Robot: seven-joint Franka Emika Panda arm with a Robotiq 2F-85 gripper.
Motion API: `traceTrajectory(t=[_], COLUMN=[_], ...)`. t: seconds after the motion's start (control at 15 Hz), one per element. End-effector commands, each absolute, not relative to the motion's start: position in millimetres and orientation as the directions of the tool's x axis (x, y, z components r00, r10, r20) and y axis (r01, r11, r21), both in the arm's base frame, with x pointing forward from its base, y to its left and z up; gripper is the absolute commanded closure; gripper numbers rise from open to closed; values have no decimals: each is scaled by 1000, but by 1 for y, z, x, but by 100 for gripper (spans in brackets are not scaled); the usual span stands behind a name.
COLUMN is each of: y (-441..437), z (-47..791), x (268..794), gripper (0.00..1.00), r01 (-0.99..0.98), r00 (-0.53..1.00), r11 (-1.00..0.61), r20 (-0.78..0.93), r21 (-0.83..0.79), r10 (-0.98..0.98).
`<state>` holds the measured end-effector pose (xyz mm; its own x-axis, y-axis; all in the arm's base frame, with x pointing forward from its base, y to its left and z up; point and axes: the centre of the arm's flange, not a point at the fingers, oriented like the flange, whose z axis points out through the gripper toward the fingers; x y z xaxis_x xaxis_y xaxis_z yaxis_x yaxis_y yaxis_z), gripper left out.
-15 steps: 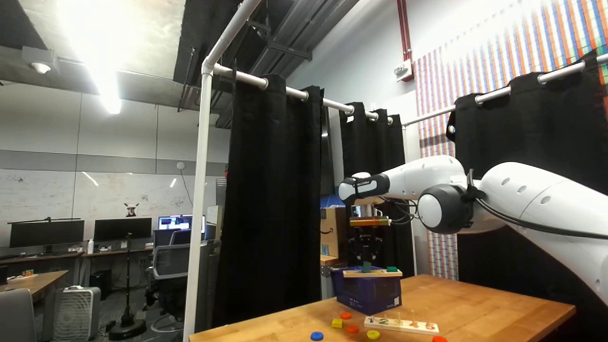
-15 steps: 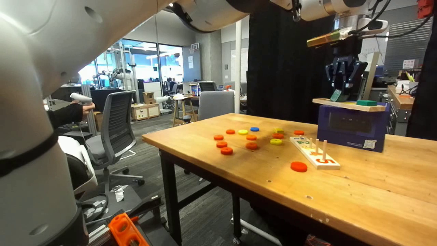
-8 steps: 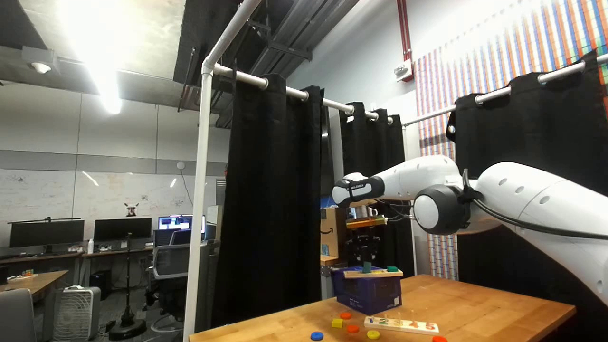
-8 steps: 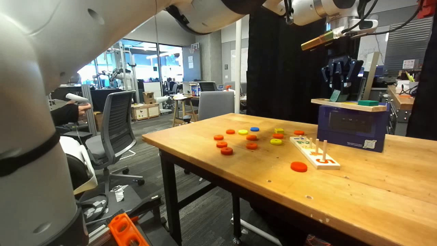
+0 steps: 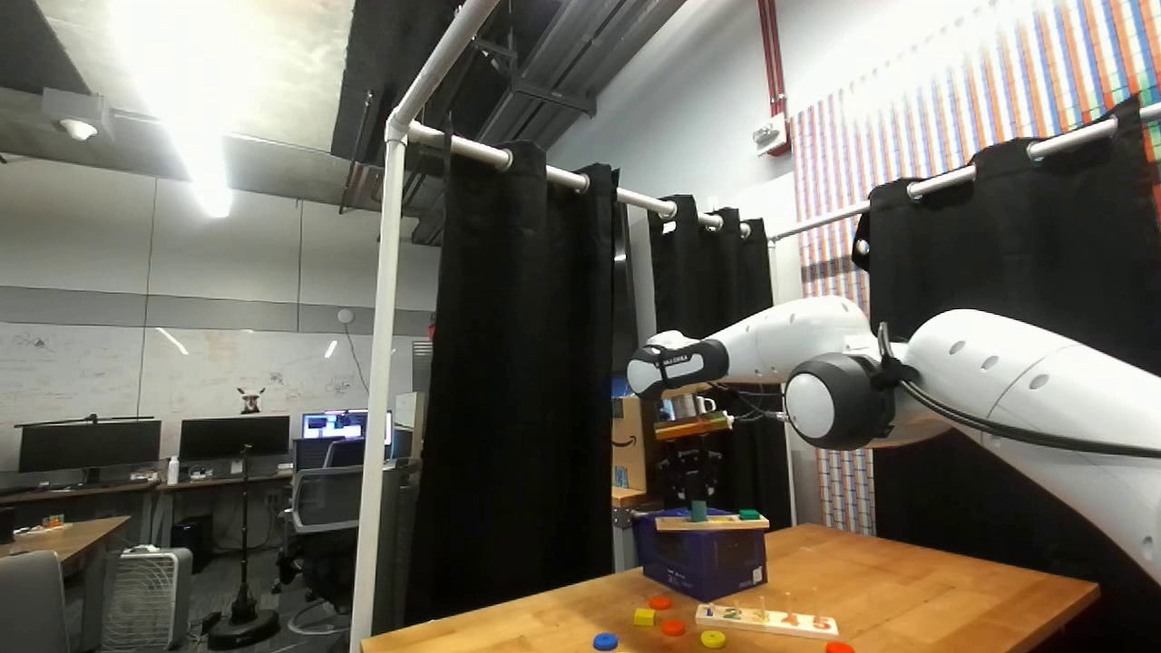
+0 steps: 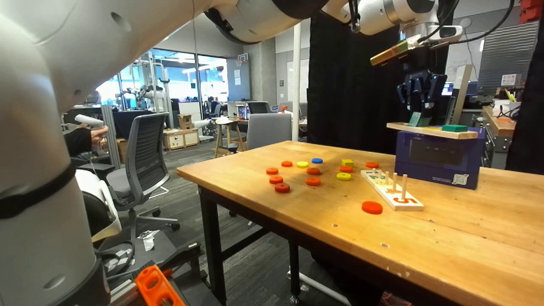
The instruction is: Put the green cube on the wooden pallet
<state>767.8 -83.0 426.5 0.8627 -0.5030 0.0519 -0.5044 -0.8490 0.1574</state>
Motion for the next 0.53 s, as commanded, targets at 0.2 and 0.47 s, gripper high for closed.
traceTrajectory(t=[0.2, 0.47], y=[-74, -72], z=[432, 434], x=[755, 751], gripper=[13, 0], r01=[-534, -541], r00=[845, 841], r11=[-827, -823], r20=[76, 81], r21=[176, 172], r10=[-529, -536])
